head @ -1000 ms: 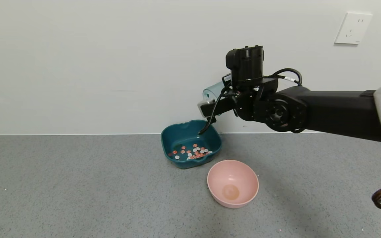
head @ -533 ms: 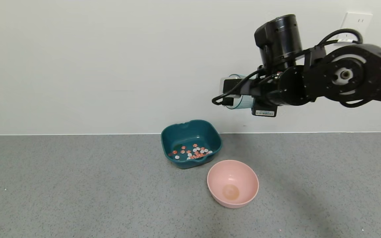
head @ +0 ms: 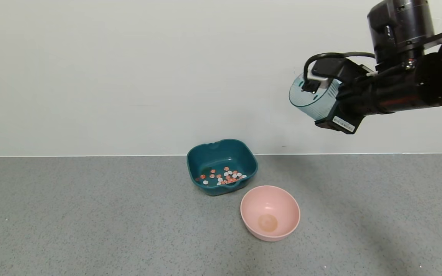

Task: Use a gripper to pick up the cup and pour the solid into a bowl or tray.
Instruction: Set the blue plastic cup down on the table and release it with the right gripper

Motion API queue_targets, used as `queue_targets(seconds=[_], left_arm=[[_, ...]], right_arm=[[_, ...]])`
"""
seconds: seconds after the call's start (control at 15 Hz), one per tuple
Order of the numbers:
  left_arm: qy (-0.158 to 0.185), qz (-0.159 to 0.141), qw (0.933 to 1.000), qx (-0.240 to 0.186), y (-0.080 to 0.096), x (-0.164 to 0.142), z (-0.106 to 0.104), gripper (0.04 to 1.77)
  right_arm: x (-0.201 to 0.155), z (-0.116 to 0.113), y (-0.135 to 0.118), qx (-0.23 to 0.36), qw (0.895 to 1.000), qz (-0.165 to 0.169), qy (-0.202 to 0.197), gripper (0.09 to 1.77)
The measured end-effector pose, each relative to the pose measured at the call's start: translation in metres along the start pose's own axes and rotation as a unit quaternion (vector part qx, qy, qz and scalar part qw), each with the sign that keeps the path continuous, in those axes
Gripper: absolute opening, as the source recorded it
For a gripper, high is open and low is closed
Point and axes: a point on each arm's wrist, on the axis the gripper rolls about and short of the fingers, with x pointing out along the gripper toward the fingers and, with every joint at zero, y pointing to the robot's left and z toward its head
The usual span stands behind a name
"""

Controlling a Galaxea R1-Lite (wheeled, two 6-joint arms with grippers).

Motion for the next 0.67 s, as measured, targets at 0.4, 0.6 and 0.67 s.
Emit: queue_targets(seconds=[0.4, 0.6, 0.67], left_arm=[[0.000, 0.000, 1.0000, 0.000, 0.000, 0.000, 0.000, 1.72], [0.000, 0.000, 1.0000, 0.000, 0.000, 0.000, 0.000, 1.72], [0.000, 0.000, 1.0000, 0.000, 0.000, 0.000, 0.000, 1.72]], right_arm=[[-0.013, -0.035, 0.003, 0.138, 0.990, 0.000, -0.032, 1.29], [-0.010, -0.050, 0.020, 0.206, 0.977, -0.016, -0.060, 1.29], [-0.008, -0.057, 0.028, 0.229, 0.971, -0.018, -0.063, 1.29]])
